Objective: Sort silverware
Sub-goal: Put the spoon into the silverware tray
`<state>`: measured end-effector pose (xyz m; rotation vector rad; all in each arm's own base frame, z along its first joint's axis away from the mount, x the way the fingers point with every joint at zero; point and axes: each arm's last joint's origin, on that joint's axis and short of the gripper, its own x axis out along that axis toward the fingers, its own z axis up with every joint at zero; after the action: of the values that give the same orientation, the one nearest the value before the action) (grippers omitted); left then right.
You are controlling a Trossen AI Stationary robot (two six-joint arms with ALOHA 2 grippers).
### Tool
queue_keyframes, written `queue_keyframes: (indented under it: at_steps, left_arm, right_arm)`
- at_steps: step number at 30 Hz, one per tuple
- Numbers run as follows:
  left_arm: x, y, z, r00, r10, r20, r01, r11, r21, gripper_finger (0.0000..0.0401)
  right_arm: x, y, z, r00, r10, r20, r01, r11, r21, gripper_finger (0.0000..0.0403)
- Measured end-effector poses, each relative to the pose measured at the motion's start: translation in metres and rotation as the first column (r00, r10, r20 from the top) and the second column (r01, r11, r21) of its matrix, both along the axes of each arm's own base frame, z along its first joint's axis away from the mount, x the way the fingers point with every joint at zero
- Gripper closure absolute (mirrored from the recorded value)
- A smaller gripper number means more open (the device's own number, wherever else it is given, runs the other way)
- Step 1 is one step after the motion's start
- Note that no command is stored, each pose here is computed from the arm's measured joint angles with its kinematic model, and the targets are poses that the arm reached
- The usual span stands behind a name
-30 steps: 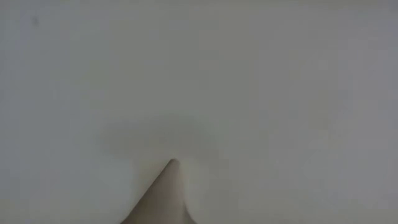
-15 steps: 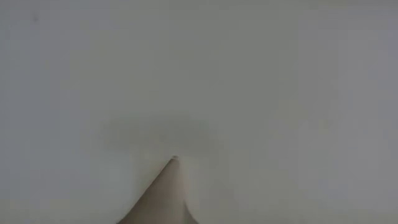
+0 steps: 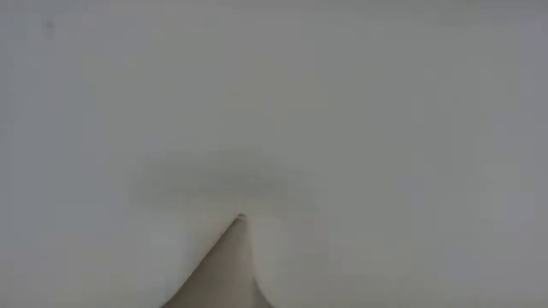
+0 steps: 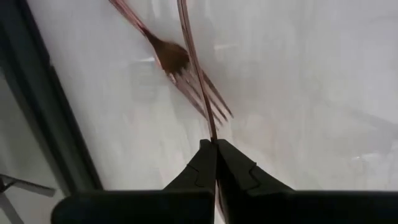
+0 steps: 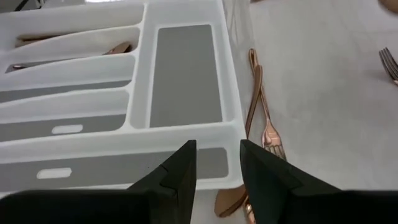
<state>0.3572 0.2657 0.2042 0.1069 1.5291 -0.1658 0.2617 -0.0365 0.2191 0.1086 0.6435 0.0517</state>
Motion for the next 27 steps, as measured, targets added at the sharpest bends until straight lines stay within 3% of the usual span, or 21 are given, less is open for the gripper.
queue_keyframes:
  at_steps: [5,8,12,20,27]
  left_arm:
    - [-0.004,-0.011,0.028,0.999,0.042,0.001,-0.042,0.999,-0.032,0.04]
    - [-0.001,-0.031,0.043,0.997,0.055,0.048,-0.047,0.987,-0.152,0.04]
    - [0.011,-0.078,0.054,0.999,-0.033,0.021,0.038,0.967,-0.253,0.0401]
    - [0.046,-0.189,0.059,0.971,-0.241,0.013,0.236,0.938,-0.254,0.0401]
    - [0.052,-0.276,0.057,0.924,-0.381,-0.018,0.364,0.894,-0.26,0.0401]
  right_arm:
    - [0.0,0.0,0.0,1.0,0.009,-0.002,-0.009,1.0,-0.017,0.0289]
    - [-0.001,0.0,-0.001,1.0,0.017,-0.009,-0.017,0.999,-0.028,0.0289]
    - [-0.001,0.0,-0.002,0.999,0.031,-0.017,-0.032,0.998,-0.046,0.0289]
    - [-0.004,0.001,-0.005,0.997,0.047,-0.063,-0.051,0.997,-0.057,0.0289]
    - [-0.013,0.002,-0.014,0.98,0.052,-0.192,-0.059,0.998,-0.028,0.0289]
